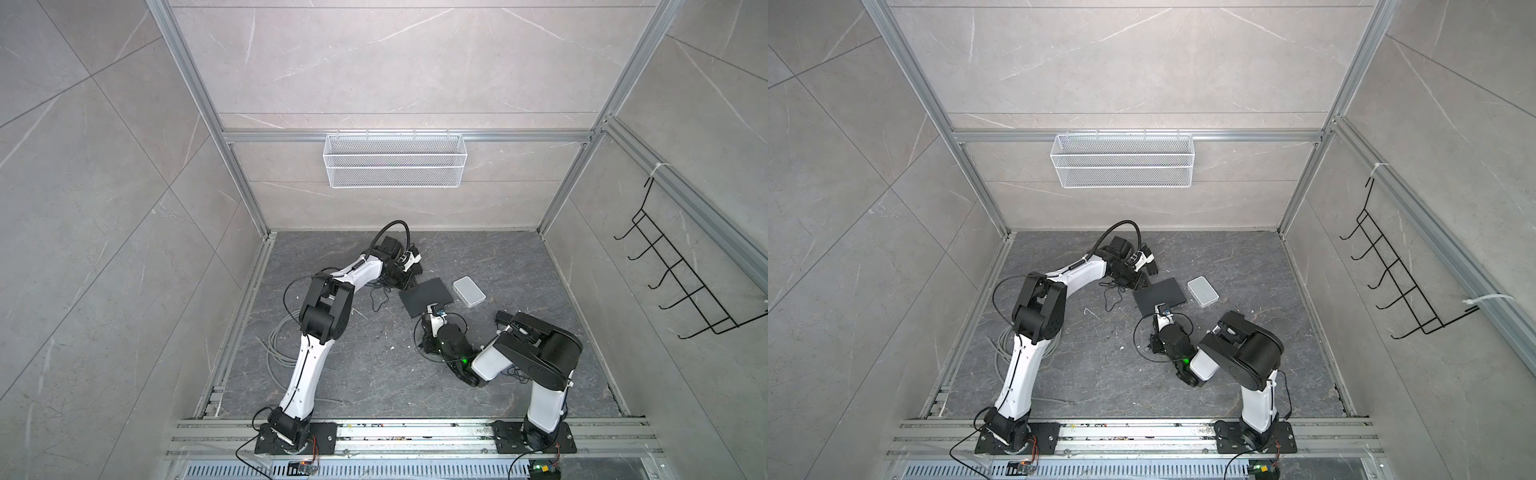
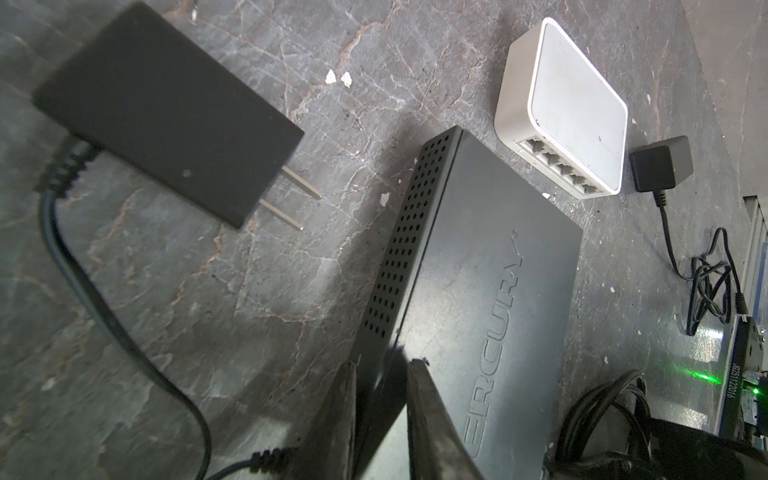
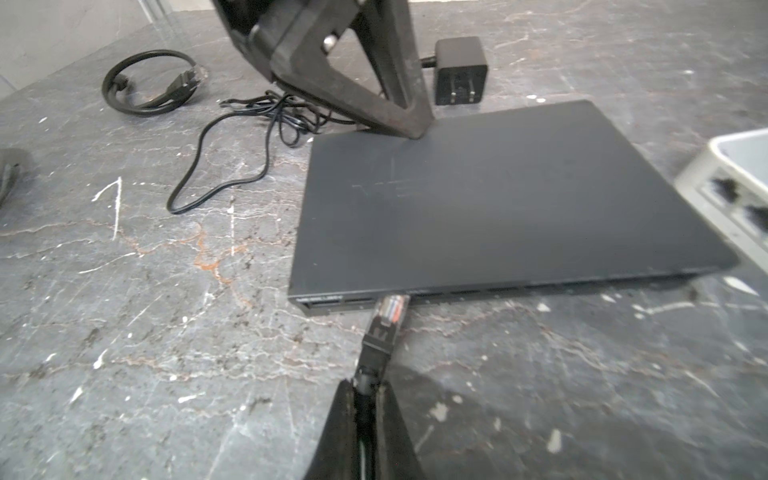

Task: Insert the plug into the switch port

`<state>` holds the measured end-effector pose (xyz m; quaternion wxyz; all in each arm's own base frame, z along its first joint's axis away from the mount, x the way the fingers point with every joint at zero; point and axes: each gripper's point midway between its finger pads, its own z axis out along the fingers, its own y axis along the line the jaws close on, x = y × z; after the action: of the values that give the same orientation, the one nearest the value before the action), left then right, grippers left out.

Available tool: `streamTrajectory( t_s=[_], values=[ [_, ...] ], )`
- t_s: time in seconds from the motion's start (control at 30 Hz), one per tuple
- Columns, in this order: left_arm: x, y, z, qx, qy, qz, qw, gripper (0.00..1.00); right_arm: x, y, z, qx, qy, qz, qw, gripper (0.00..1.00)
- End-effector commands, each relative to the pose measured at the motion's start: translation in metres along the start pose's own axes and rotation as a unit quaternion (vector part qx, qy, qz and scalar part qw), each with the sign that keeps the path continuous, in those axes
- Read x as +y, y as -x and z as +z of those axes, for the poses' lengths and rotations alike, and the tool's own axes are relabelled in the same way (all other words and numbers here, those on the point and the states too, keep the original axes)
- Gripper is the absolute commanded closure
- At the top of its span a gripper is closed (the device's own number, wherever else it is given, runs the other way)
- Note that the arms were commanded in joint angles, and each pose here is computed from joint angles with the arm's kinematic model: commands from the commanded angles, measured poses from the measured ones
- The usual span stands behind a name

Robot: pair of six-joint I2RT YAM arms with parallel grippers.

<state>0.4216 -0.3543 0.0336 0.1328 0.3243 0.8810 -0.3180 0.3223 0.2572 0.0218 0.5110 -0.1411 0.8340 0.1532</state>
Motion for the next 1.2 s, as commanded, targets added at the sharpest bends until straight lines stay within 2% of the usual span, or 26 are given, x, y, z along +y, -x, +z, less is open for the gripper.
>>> streamTrajectory(
  t_s=[0.0, 0.1, 0.2, 0.3, 0.5, 0.77, 1.17],
  values=[
    [-0.103, -0.179, 0.032, 0.316, -0.148, -0.165, 0.922, 0.78, 0.006, 0.007, 0.026, 0.004, 0.011, -0.023, 1.0, 0.98],
    [-0.107, -0.186, 0.031, 0.327, -0.152, -0.16, 0.919, 0.78, 0.012, 0.019, 0.027, -0.005, 0.048, 0.013, 0.999, 0.99],
    [-0.106, -0.191, 0.03, 0.331, -0.151, -0.159, 0.918, 0.79, -0.005, 0.029, 0.023, -0.01, 0.038, 0.048, 0.998, 0.99],
    [-0.106, -0.194, 0.03, 0.334, -0.153, -0.151, 0.918, 0.79, -0.023, 0.031, 0.025, -0.004, 0.041, 0.059, 0.997, 0.99],
    [-0.094, -0.204, 0.032, 0.345, -0.13, -0.156, 0.916, 0.8, -0.03, 0.029, 0.029, 0.023, 0.049, 0.045, 0.998, 1.0],
    [-0.068, -0.194, 0.027, 0.321, -0.091, -0.181, 0.925, 0.81, -0.053, 0.003, 0.01, 0.073, -0.005, 0.043, 0.996, 1.0],
    [-0.06, -0.19, 0.024, 0.314, -0.071, -0.186, 0.928, 0.82, -0.07, 0.004, 0.001, 0.075, -0.043, 0.062, 0.994, 1.0]
  ],
)
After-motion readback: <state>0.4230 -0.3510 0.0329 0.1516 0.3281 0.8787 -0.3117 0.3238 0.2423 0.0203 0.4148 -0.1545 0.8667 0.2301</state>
